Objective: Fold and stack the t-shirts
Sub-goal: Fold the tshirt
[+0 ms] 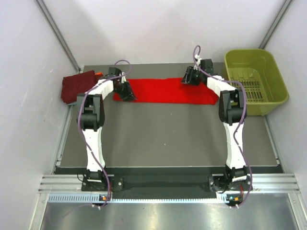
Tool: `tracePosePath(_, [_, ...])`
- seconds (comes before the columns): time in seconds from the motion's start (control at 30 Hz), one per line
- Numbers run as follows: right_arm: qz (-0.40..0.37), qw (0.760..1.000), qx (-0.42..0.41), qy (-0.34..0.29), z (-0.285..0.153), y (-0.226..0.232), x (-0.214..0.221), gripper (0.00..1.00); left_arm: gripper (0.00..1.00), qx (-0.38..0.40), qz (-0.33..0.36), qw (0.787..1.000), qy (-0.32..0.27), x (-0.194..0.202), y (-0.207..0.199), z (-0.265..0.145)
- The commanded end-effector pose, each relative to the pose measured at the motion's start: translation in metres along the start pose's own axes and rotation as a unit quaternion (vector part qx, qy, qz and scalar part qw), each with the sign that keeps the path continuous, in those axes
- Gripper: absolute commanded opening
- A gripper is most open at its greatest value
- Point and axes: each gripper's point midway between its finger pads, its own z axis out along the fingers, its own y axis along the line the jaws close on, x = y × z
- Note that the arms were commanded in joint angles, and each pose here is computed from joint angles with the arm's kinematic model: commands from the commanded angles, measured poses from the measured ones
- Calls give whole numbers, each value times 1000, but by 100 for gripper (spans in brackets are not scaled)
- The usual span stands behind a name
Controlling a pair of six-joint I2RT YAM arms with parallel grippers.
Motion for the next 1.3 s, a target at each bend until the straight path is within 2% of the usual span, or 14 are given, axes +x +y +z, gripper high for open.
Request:
tracePosePath(0.0, [-17, 998, -26, -54, 5, 22, -38, 52, 33, -9, 12, 1000, -16, -5, -3, -20])
tracePosePath(0.13, [-26, 995, -47, -81, 9, 43, -57, 52, 33, -12, 15, 1000, -11, -2, -3, -15])
tracePosePath(0.27, [-29, 994, -60, -81, 13, 59, -55, 52, 33, -11, 18, 1000, -10, -1, -5, -14])
tracePosePath(0.47, [-32, 994, -71, -80, -7, 78, -58, 52, 33, -19, 23, 999, -21, -5, -6, -20])
tracePosePath(0.6, [-31, 994, -50, -95, -48, 69, -75, 54, 33, -16, 25, 999, -28, -7, -10, -28])
tracePosePath(0.77, [-41, 994, -25, -93, -90, 47, -75, 54, 33, -14, 24, 999, -37, -7, -11, -39])
tracePosePath(0.9, [-68, 993, -4, -100, -128, 35, -81, 56, 34, -11, 57, 995, -81, -32, -24, -62])
tracePosePath(1.07, [-60, 995, 28, -74, -146, 13, -53, 56, 38, -33, 77, 989, -123, -63, -24, -85])
tracePosePath(1.13, [-56, 996, 38, -54, -145, 4, -34, 56, 45, -54, 70, 988, -128, -67, -8, -87])
tracePosePath(1.27, [-43, 998, 35, -21, -142, 1, -5, 56, 50, -75, 53, 989, -117, -64, 16, -83])
